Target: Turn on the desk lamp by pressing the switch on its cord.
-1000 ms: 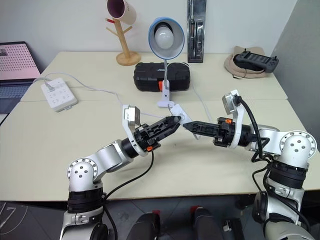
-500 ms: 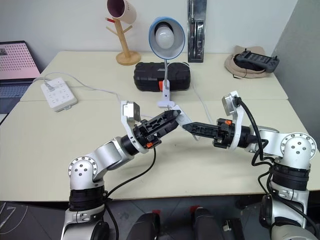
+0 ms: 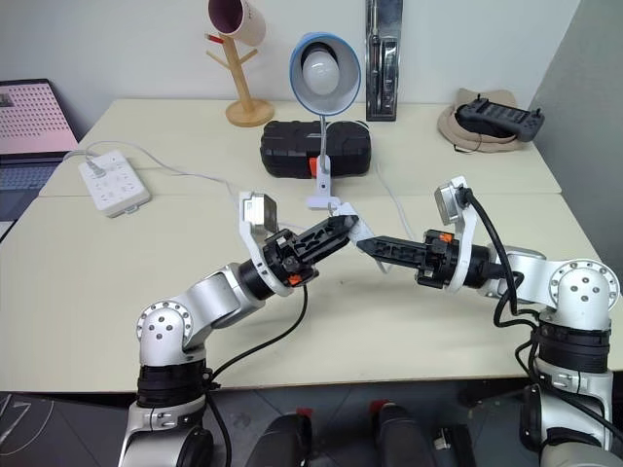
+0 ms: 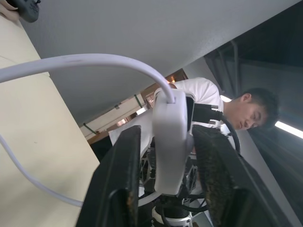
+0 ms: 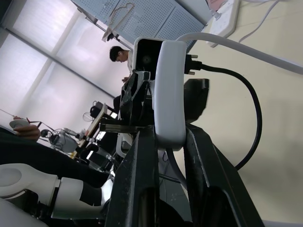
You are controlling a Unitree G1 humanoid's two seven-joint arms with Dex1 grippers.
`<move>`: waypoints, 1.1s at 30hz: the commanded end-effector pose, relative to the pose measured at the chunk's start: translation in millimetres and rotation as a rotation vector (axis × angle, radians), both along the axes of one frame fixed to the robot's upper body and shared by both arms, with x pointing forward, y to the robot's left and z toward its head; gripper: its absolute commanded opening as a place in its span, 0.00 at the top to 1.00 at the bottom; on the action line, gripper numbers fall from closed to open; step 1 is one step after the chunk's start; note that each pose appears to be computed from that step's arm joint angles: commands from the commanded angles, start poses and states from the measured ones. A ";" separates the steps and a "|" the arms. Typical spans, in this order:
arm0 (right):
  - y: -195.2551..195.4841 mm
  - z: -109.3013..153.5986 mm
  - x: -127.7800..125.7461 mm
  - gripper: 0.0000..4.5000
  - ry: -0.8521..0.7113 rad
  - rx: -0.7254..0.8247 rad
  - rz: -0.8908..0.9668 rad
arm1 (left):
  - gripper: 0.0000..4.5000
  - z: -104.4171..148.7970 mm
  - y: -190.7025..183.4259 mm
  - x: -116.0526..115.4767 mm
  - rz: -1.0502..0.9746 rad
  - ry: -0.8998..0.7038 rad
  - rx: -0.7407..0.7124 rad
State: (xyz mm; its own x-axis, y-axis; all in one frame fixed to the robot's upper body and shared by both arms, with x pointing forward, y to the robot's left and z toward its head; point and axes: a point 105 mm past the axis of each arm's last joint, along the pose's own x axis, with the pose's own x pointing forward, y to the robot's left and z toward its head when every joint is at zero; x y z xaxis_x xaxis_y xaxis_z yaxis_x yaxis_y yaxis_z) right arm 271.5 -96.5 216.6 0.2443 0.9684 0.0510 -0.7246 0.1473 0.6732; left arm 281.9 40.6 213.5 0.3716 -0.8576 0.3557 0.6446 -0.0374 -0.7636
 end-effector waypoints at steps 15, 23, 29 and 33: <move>-0.2 12.2 -6.7 0.92 -0.030 0.048 0.014 | 0.89 12.6 1.0 -0.5 0.021 -0.054 0.009; 1.4 13.2 -3.8 0.92 -0.035 0.048 0.008 | 0.50 16.7 4.4 -1.8 0.020 -0.064 0.006; 4.1 11.7 3.0 0.92 -0.045 0.041 -0.018 | 0.25 14.6 16.8 -2.6 0.058 -0.077 0.062; 4.9 10.4 14.7 0.92 -0.073 0.009 -0.058 | 0.09 6.0 34.8 -5.8 0.096 -0.120 0.184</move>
